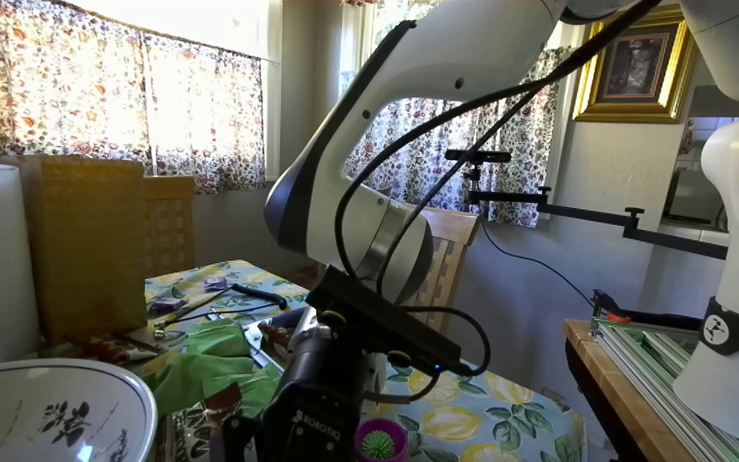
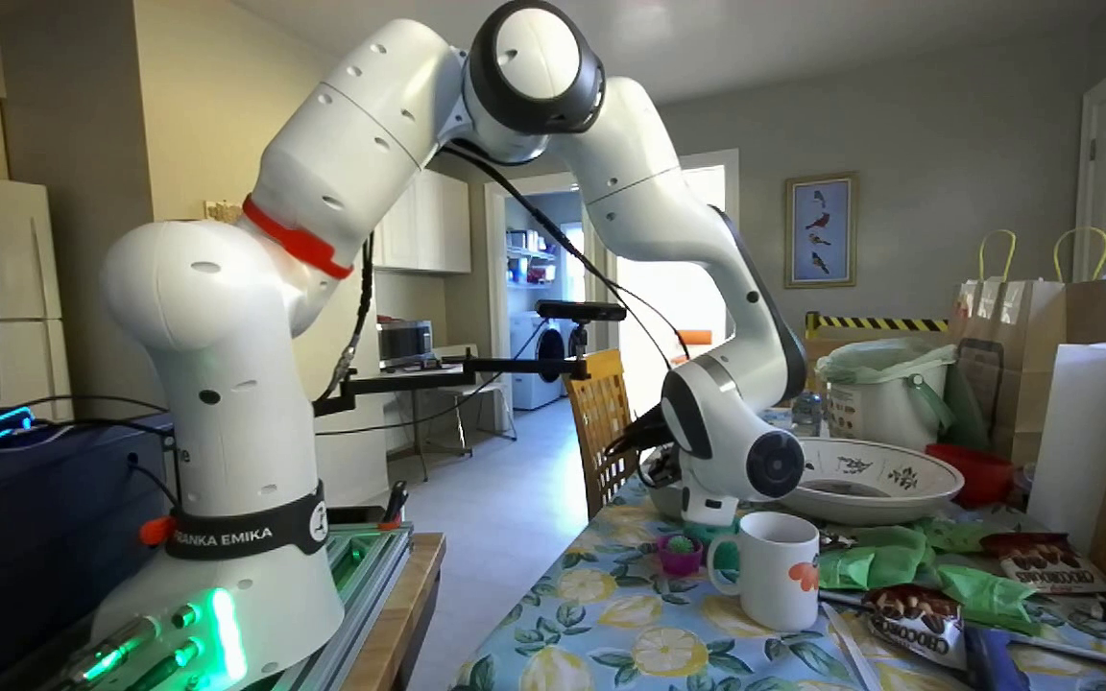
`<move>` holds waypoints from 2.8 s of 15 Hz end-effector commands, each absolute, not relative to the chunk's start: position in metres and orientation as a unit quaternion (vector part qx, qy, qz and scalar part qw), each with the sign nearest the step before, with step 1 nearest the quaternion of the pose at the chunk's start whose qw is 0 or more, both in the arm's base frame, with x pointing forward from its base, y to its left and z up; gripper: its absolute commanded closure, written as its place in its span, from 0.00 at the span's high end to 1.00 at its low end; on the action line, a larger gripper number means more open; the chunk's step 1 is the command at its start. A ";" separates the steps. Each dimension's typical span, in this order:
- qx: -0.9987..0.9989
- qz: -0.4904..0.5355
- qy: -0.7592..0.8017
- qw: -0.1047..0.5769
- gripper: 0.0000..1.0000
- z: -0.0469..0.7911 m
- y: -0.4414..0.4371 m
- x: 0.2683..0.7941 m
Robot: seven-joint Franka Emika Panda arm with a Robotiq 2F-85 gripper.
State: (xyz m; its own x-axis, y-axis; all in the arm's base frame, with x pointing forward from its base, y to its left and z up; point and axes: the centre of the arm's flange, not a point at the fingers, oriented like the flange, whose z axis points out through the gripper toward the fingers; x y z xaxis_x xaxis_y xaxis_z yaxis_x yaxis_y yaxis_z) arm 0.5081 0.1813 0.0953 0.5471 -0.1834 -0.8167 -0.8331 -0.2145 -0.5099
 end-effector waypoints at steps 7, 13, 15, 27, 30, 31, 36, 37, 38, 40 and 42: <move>-0.702 0.334 0.362 0.515 0.02 0.090 0.187 0.536; -0.700 0.352 0.344 0.517 0.02 0.087 0.209 0.528; -0.700 0.358 0.340 0.516 0.02 0.087 0.216 0.523; -0.709 0.386 0.354 0.473 0.02 0.105 0.213 0.503; -0.708 0.394 0.364 0.460 0.02 0.105 0.209 0.505; -0.707 0.395 0.369 0.456 0.02 0.105 0.206 0.506; -0.703 0.393 0.393 0.444 0.02 0.105 0.188 0.514; -0.701 0.392 0.398 0.443 0.02 0.106 0.184 0.516; -0.700 0.392 0.401 0.443 0.02 0.106 0.181 0.518; -0.697 0.389 0.409 0.442 0.02 0.106 0.175 0.523; -0.695 0.386 0.413 0.444 0.02 0.105 0.170 0.527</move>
